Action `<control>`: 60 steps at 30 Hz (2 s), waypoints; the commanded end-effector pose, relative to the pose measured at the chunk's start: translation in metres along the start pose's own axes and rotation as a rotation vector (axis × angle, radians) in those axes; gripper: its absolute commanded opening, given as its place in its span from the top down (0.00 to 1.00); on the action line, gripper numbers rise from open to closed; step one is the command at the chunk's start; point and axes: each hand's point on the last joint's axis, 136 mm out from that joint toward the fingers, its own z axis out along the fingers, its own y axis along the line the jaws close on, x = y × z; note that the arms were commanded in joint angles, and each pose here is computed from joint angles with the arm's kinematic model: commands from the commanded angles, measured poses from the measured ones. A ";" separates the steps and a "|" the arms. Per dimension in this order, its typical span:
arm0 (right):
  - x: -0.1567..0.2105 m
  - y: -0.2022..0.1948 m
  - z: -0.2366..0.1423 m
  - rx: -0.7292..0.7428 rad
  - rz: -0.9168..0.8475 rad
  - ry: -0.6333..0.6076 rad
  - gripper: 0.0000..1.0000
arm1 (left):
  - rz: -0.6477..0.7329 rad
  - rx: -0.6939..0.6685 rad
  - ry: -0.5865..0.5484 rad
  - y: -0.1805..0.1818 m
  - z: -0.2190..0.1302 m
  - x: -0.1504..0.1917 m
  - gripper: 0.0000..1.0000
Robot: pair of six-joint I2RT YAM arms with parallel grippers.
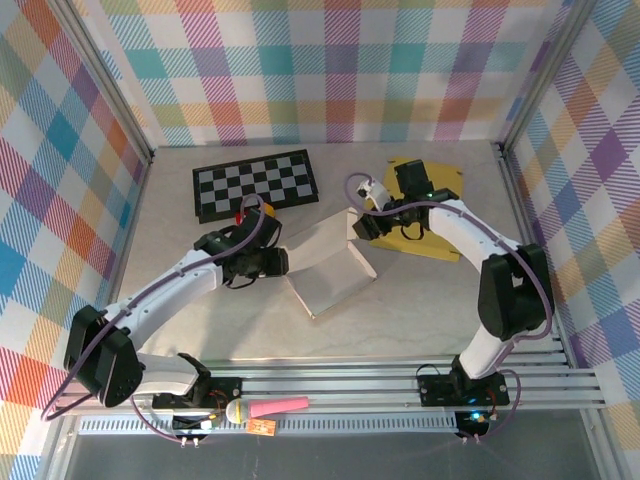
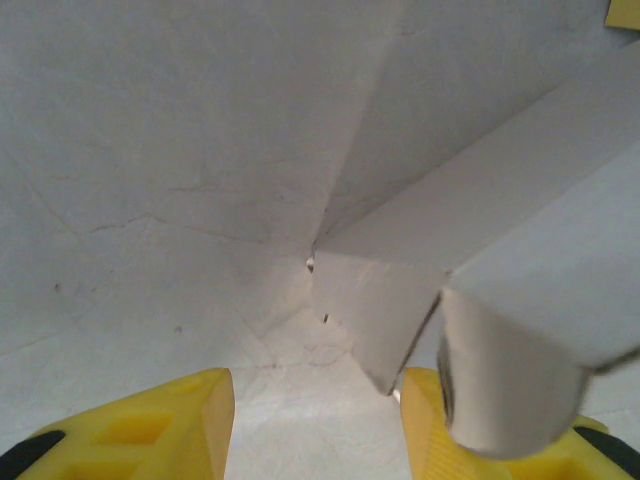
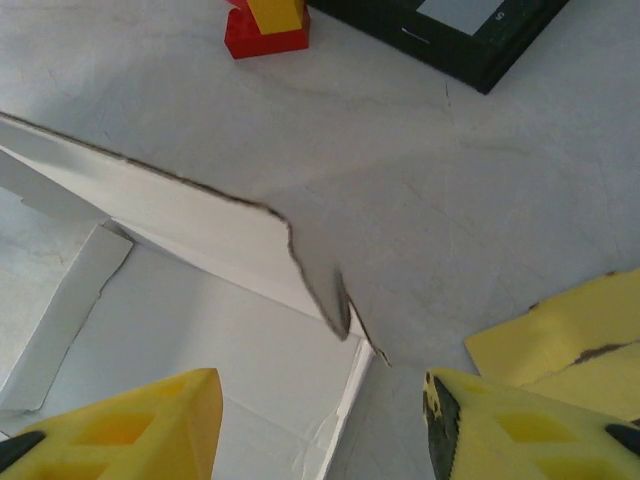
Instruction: Fold the paper box
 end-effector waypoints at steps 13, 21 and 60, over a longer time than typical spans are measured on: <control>-0.018 -0.006 0.012 -0.018 -0.035 -0.018 0.50 | 0.032 -0.002 -0.043 -0.017 0.011 -0.027 0.66; -0.027 -0.004 0.021 -0.025 -0.042 -0.020 0.56 | 0.049 -0.015 -0.041 -0.016 0.013 -0.029 0.74; -0.068 -0.009 0.010 0.392 0.143 -0.176 1.00 | -0.007 -0.058 -0.179 -0.014 0.033 -0.118 1.00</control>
